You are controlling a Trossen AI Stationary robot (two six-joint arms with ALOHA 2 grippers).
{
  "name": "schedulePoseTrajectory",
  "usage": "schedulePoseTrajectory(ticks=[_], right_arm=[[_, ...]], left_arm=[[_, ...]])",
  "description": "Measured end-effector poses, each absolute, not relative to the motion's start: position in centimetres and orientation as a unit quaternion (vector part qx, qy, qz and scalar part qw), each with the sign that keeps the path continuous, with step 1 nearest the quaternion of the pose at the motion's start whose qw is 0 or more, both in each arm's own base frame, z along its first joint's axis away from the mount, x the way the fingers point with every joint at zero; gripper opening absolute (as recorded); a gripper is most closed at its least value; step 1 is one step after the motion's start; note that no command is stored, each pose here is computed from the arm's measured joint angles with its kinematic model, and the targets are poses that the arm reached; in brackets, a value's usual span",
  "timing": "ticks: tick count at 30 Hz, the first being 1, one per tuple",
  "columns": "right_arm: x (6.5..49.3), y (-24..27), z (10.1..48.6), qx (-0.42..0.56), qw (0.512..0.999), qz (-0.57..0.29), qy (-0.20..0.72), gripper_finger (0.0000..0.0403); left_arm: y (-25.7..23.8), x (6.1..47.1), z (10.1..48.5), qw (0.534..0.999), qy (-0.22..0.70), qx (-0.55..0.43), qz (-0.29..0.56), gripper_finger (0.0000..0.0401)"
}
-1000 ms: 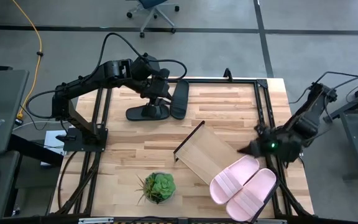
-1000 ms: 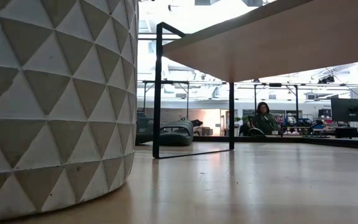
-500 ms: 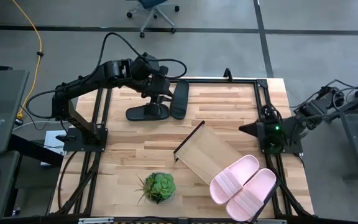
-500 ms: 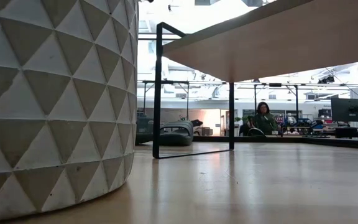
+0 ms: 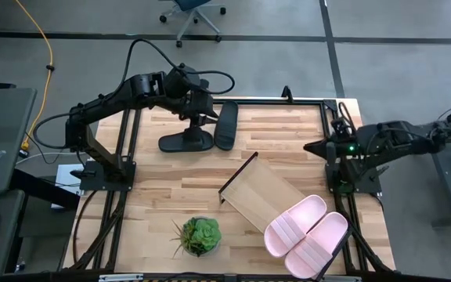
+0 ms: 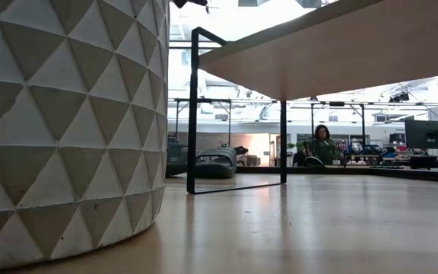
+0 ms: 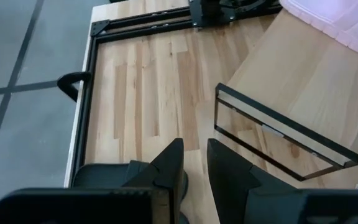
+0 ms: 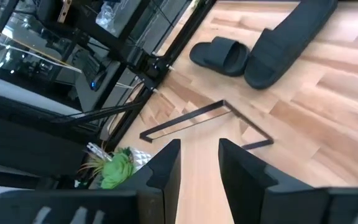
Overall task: Pick and place slides into the shelf
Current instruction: Put the left black slides on the shelf
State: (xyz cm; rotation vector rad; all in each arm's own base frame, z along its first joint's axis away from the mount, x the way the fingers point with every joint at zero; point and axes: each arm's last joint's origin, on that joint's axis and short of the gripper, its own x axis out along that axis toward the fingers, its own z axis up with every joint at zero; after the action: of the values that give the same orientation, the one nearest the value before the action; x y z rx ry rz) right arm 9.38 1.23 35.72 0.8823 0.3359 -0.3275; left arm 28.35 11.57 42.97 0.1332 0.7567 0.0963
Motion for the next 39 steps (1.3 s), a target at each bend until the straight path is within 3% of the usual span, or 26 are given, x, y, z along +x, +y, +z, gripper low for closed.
schedulePoseTrajectory(ticks=[16,26,39], right_arm=[[9.9,-2.4,35.4,0.342,0.902,-0.183,0.19,0.0099],[12.7,-6.6,34.0,0.332,0.893,-0.169,0.253,0.0099],[14.0,-10.2,33.9,0.335,0.907,-0.143,0.211,0.0099]], left_arm=[[13.1,27.6,43.0,0.926,0.37,0.046,0.067,0.006],[13.0,27.5,42.7,0.921,0.383,0.038,0.066,0.006],[15.5,24.7,41.7,0.884,0.454,-0.006,0.106,0.006]])
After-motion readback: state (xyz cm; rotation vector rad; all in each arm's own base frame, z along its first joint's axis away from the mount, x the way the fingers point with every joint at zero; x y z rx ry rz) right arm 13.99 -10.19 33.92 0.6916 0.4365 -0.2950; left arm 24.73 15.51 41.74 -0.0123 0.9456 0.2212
